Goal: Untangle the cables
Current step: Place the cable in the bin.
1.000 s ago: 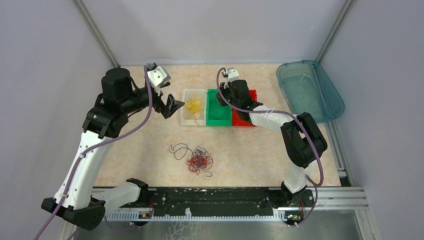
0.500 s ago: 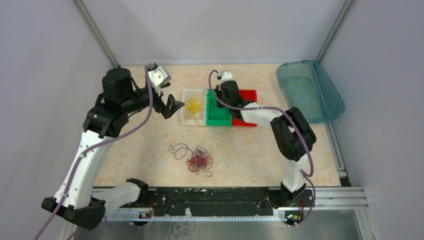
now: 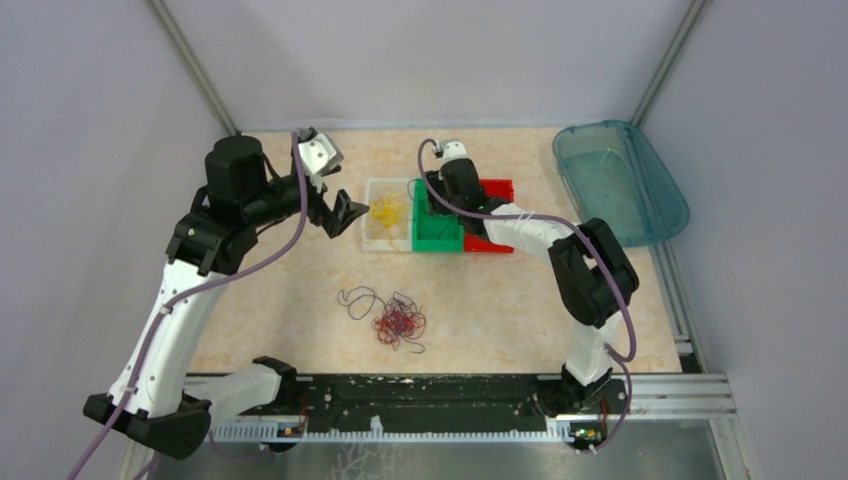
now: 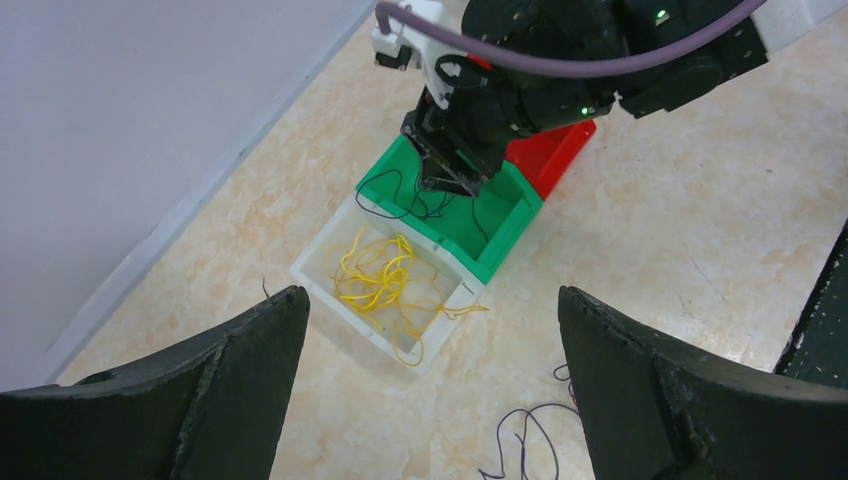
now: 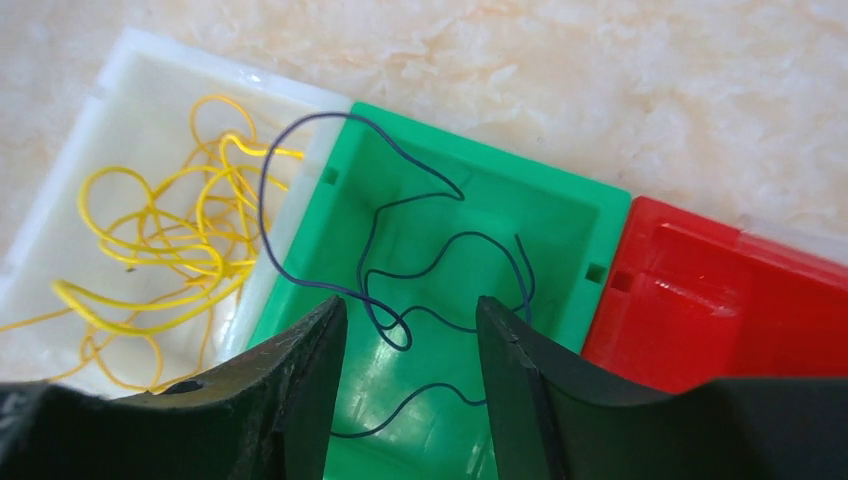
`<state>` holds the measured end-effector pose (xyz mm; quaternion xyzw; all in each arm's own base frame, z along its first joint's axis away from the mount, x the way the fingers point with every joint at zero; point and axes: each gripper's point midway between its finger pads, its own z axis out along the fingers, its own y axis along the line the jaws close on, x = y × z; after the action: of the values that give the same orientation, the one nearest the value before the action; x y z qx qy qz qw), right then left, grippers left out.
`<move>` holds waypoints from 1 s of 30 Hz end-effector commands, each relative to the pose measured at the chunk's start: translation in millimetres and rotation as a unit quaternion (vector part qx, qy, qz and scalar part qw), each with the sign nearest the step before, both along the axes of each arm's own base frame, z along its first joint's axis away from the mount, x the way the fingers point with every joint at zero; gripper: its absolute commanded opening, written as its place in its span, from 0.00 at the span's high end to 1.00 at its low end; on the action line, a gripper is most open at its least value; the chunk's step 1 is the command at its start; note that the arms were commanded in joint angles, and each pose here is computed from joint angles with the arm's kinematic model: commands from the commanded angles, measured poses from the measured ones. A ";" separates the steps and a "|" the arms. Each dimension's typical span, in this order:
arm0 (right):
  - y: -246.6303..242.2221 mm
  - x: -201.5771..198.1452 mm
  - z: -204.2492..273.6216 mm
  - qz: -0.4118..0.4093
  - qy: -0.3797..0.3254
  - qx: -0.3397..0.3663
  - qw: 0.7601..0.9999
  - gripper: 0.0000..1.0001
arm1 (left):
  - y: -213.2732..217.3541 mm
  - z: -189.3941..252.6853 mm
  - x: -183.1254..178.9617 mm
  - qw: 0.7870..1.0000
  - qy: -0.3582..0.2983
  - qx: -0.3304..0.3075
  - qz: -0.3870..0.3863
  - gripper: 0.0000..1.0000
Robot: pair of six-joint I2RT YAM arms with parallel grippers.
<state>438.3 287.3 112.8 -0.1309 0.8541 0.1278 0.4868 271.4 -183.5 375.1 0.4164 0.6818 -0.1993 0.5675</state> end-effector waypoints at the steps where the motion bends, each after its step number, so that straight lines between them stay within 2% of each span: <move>1: 3.6 0.4 100.4 0.008 -0.093 0.058 0.994 0.50 | 0.4 2.6 1.4 1.000 0.001 0.000 0.001 0.00; 6: 21.0 -5.0 114.1 0.040 -0.098 0.108 0.989 0.56 | 0.9 -1.3 7.7 1.000 0.014 -0.006 0.008 0.00; 12: 54.2 -7.9 82.1 0.096 -0.038 0.138 0.985 0.60 | 10.2 -8.2 18.7 0.999 0.038 -0.022 0.010 0.00; 18: 44.2 -20.6 54.9 0.099 -0.021 0.127 0.987 0.68 | 45.2 -39.7 40.1 0.996 0.081 -0.030 0.031 0.00; 21: 25.1 -26.5 65.4 0.079 -0.042 0.107 0.990 0.69 | 57.1 -55.0 45.0 0.995 0.090 -0.021 0.035 0.00; 25: 6.7 -58.4 102.9 0.090 -0.081 0.109 0.987 0.56 | 59.1 -79.8 37.6 0.995 0.100 -0.006 0.013 0.00; 30: 36.1 -143.6 101.2 0.200 -0.089 0.070 0.973 0.46 | 56.2 -118.7 20.3 0.993 0.116 0.007 -0.020 0.01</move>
<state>352.3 290.1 172.3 -0.1859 0.8122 0.2374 0.4995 309.9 -122.0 273.8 0.3712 0.7570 -0.2348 0.4837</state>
